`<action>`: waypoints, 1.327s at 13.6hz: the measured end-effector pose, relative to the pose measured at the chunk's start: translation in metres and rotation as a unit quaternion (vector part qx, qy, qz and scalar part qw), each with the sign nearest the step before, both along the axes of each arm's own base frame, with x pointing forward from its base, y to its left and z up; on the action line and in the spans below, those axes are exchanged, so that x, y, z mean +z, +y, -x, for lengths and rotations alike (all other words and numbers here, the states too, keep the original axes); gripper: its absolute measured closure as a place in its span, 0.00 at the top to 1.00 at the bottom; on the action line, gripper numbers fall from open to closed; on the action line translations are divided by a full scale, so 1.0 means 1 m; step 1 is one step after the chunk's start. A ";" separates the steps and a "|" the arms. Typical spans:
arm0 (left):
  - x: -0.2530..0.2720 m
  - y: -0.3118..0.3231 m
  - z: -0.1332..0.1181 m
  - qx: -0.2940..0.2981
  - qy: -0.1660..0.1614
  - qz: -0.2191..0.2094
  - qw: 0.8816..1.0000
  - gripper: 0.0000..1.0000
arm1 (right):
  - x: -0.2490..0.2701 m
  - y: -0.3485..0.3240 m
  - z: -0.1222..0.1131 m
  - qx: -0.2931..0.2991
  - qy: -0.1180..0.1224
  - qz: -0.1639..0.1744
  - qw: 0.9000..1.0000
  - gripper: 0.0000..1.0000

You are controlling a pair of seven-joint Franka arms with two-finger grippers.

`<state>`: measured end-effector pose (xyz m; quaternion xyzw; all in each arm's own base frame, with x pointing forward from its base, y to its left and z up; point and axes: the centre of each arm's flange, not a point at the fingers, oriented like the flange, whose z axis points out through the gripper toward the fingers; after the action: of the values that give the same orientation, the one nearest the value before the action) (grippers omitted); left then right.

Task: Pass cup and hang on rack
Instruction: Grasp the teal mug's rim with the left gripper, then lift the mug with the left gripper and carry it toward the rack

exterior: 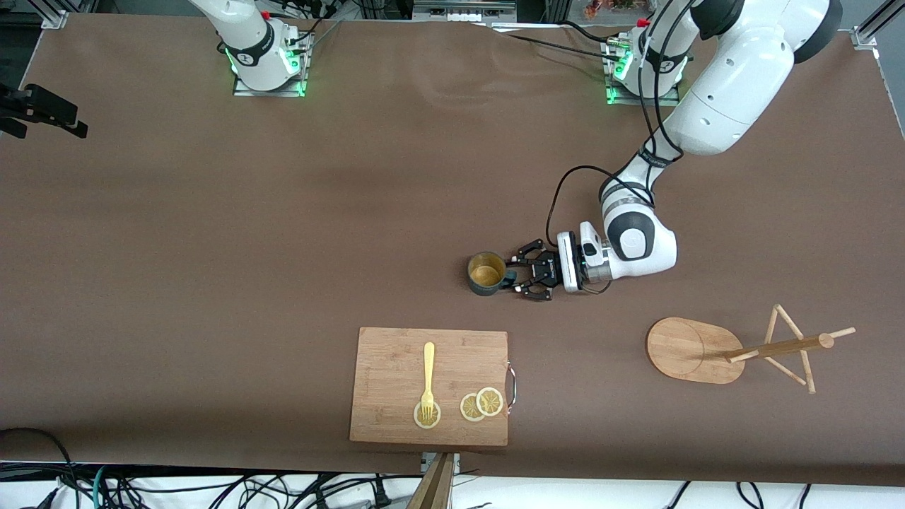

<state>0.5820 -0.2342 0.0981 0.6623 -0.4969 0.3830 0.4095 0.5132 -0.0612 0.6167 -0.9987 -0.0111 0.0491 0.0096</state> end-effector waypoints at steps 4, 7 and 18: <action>0.000 0.016 -0.008 0.025 0.024 -0.003 0.999 0.21 | -0.003 0.002 -0.016 0.002 -0.001 0.002 1.000 1.00; 0.022 0.025 -0.020 0.070 0.102 0.007 0.992 0.21 | -0.003 0.011 -0.025 0.011 -0.004 0.003 1.000 1.00; 0.208 0.093 0.033 0.197 0.427 0.025 0.882 0.21 | -0.014 0.011 -0.039 0.009 -0.018 0.004 1.000 1.00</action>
<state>0.5490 -0.1408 0.3064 0.8355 -0.1231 0.1478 0.5147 0.5523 -0.0505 0.6029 -0.9993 -0.0201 0.0308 0.0053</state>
